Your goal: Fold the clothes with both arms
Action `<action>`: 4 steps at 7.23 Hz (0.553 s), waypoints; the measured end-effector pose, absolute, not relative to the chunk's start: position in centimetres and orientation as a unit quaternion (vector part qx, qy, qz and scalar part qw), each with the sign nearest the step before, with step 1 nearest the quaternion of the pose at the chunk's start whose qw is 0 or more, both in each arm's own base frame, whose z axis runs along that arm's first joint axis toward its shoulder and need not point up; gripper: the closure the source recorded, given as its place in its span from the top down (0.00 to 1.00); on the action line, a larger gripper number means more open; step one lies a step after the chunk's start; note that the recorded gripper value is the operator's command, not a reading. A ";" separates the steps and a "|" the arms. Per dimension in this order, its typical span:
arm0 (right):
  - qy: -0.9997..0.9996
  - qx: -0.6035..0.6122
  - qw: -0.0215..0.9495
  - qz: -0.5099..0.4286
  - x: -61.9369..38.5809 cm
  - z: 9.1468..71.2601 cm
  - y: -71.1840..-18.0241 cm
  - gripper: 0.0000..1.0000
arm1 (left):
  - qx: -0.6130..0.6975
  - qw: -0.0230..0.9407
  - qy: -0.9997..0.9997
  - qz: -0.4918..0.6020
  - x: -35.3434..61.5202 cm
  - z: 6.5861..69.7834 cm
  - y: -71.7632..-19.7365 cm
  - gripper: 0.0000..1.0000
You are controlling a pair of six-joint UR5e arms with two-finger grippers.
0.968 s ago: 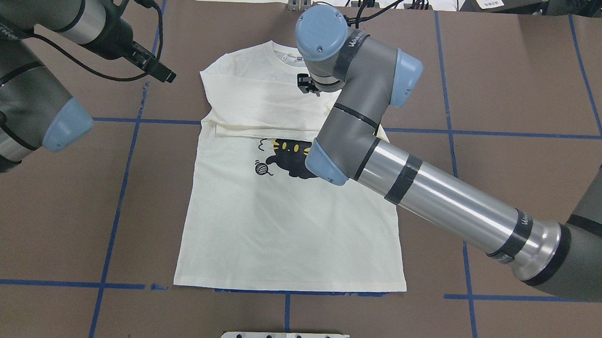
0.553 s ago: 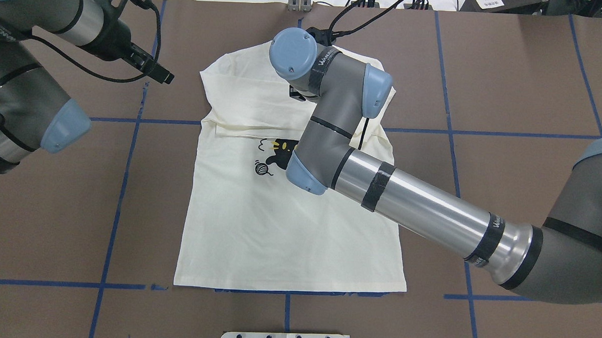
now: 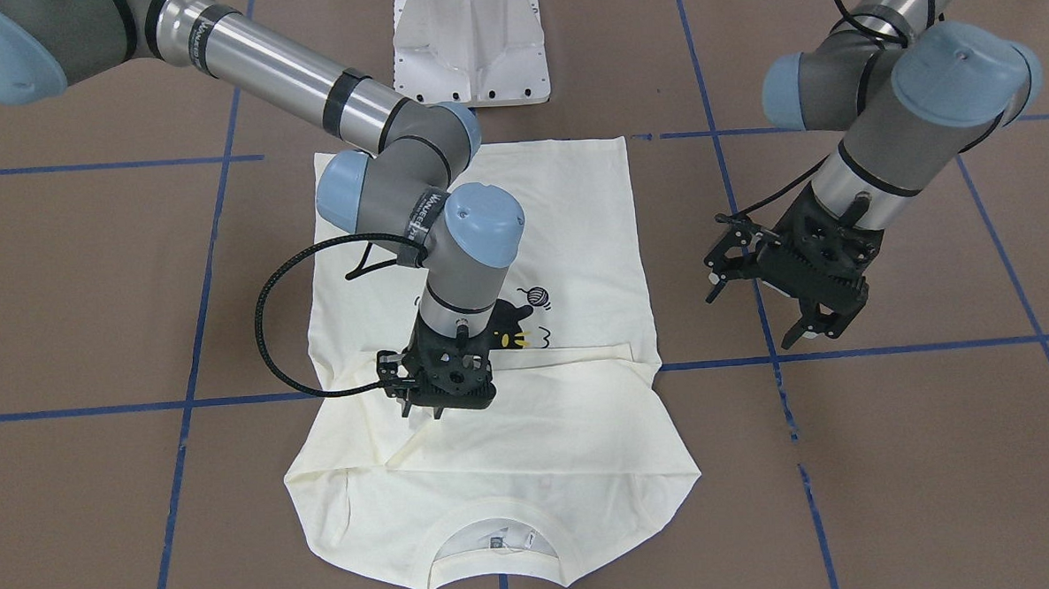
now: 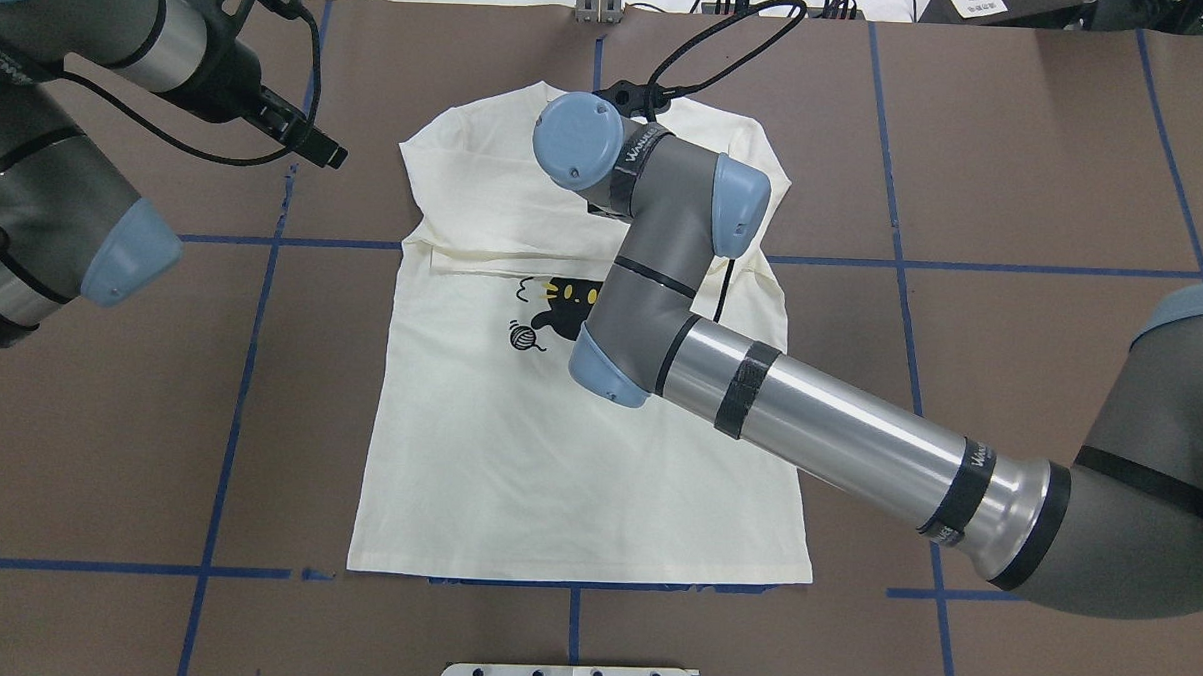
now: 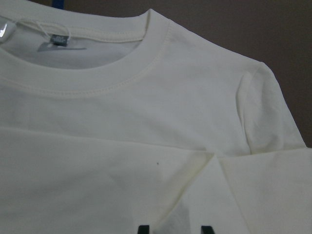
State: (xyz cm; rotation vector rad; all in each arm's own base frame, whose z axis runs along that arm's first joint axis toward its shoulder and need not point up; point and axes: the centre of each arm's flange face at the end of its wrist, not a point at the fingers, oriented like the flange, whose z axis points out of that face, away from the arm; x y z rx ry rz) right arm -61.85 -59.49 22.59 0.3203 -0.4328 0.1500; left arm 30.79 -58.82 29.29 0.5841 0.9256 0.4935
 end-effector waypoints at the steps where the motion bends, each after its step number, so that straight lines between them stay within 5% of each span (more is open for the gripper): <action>1: -0.211 0.161 0.961 0.076 -61.9 22.7 -59.6 0.46 | 0.275 0.825 0.435 0.232 30.8 29.3 -58.8 1.00; 3: -0.205 0.162 0.962 0.076 -62.2 23.1 -59.5 0.39 | 0.274 0.826 0.435 0.232 30.8 29.5 -58.8 1.00; 4: -0.204 0.162 0.963 0.075 -62.4 23.2 -59.4 0.18 | 0.275 0.825 0.436 0.231 30.7 29.6 -58.7 1.00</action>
